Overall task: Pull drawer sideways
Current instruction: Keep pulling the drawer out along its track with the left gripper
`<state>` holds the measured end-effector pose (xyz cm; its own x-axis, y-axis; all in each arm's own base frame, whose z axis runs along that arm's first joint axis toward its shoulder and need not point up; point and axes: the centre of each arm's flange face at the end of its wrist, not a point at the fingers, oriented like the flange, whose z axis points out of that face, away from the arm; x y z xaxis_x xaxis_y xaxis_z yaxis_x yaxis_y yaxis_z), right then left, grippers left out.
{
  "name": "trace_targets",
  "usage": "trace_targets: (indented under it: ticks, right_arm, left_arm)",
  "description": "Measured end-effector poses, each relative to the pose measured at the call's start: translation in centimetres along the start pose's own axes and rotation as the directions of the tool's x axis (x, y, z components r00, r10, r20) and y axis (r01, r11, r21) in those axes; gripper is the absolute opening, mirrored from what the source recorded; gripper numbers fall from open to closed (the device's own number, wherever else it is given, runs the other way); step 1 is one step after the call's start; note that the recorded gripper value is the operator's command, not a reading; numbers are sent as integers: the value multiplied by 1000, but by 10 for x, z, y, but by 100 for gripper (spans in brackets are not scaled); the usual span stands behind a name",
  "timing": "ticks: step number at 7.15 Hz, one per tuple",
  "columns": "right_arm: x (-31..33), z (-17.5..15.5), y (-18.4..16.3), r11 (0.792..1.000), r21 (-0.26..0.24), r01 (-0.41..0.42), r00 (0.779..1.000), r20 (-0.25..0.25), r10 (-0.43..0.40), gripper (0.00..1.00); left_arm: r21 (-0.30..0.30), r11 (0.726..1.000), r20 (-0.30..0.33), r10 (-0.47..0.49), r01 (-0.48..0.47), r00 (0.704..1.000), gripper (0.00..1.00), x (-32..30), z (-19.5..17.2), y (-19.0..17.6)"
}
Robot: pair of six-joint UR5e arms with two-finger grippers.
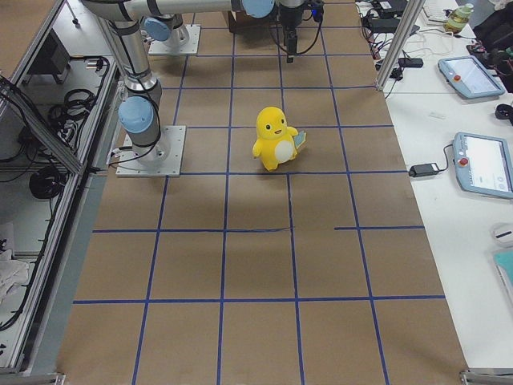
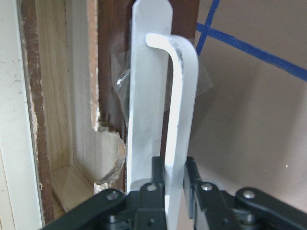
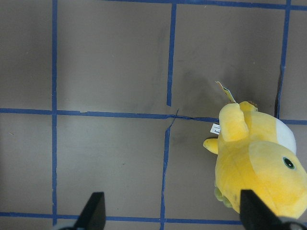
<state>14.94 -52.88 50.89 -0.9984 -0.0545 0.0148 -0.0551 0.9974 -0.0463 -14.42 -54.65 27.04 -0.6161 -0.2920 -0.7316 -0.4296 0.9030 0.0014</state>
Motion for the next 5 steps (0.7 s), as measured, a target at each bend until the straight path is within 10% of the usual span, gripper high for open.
trace_targets:
  ticks: [5]
  right_arm:
    - [0, 0, 0, 1000, 0, 0, 1000, -1, 0, 100]
  left_arm:
    - [10, 1000, -15, -9, 9, 1000, 3, 7, -10, 2]
